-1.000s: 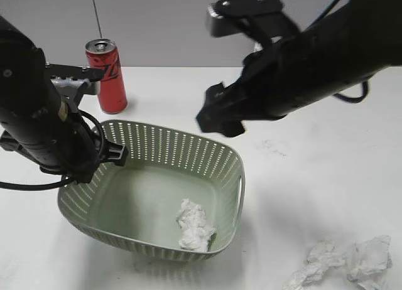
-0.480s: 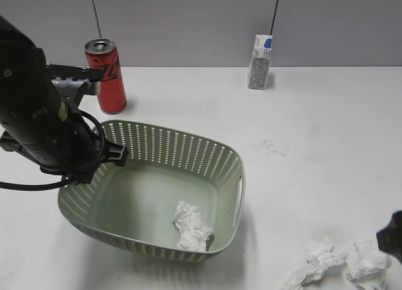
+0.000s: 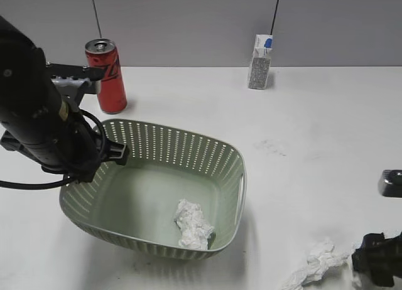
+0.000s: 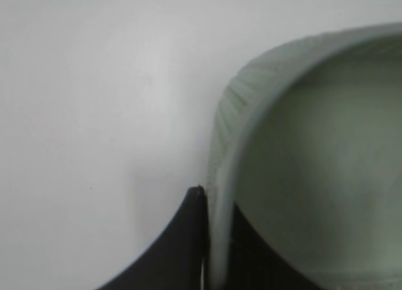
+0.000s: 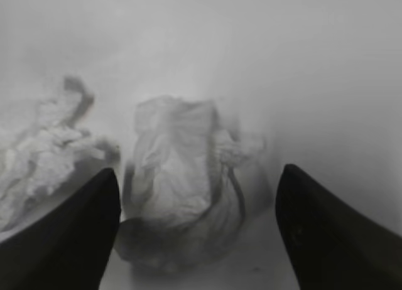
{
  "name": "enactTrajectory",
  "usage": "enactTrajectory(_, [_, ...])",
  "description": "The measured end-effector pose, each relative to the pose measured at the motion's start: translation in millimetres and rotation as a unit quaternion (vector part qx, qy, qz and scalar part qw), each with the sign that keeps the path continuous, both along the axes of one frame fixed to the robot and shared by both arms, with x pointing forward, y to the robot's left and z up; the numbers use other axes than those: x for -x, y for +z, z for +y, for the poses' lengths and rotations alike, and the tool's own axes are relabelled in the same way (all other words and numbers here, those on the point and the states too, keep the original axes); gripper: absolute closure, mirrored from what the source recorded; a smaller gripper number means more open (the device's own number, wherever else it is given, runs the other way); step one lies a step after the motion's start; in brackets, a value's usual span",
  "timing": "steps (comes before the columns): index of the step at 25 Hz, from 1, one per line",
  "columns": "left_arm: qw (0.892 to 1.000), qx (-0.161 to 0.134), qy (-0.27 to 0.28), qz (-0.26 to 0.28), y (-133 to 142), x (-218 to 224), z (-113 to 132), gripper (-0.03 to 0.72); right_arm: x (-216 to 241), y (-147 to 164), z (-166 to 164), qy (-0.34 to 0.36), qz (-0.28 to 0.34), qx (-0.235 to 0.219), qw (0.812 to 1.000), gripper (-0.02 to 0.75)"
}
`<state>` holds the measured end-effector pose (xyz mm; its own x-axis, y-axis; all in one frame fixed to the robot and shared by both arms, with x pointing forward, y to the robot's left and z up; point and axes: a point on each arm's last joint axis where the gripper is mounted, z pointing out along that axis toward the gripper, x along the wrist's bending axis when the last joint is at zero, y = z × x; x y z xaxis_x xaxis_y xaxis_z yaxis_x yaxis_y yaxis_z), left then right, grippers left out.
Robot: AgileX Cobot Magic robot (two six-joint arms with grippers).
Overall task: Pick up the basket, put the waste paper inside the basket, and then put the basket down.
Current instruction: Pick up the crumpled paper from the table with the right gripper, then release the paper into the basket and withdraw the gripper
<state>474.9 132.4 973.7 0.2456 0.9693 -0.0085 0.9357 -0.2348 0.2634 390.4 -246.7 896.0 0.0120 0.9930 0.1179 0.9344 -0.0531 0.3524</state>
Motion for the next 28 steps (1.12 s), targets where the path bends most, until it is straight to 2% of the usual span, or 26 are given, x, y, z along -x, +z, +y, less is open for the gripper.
enactTrajectory(3, [1.0,0.0,0.0,0.0,0.0,0.0,0.0,0.689,-7.2,-12.3,2.4,0.005,0.029,0.013,0.999,0.223])
enactTrajectory(4, [1.0,0.0,0.0,0.0,0.0,0.0,0.0,0.689,-11.7,-12.6,3.9,0.006,0.025,0.011,1.0,0.287])
enactTrajectory(8, [1.0,0.002,0.0,-0.001,0.1,-0.3,-0.3,0.689,-20.8,-8.7,7.3,0.006,0.013,0.007,1.0,0.648])
enactTrajectory(10, [1.0,0.002,0.0,-0.002,0.1,-0.3,-0.3,0.689,-26.6,2.8,9.1,0.006,-0.007,0.001,1.0,0.715])
enactTrajectory(15, [1.0,0.007,0.0,-0.005,0.3,-0.9,-1.2,0.689,-57.8,74.0,26.4,0.056,-0.129,-0.028,0.99,0.741])
enactTrajectory(17, [1.0,0.011,0.002,-0.006,0.4,-1.0,-1.9,0.689,-70.3,110.8,46.1,0.107,-0.184,-0.047,0.976,0.741])
enactTrajectory(20, [1.0,0.017,0.005,-0.004,0.5,-0.8,-2.7,0.689,-86.4,147.9,83.5,0.175,-0.234,-0.078,0.953,0.741])
enactTrajectory(23, [1.0,0.02,0.006,-0.004,0.5,-0.9,-3.1,0.689,-98.9,152.6,124.7,0.226,-0.233,-0.094,0.941,0.741])
enactTrajectory(26, [1.0,0.022,0.006,-0.007,0.7,-1.3,-3.5,0.689,-103.8,126.4,173.2,0.28,-0.189,-0.094,0.936,0.738])
enactTrajectory(28, [1.0,0.026,0.005,-0.012,1.0,-2.1,-4.3,0.689,-100.7,107.9,198.3,0.311,-0.155,-0.087,0.934,0.701])
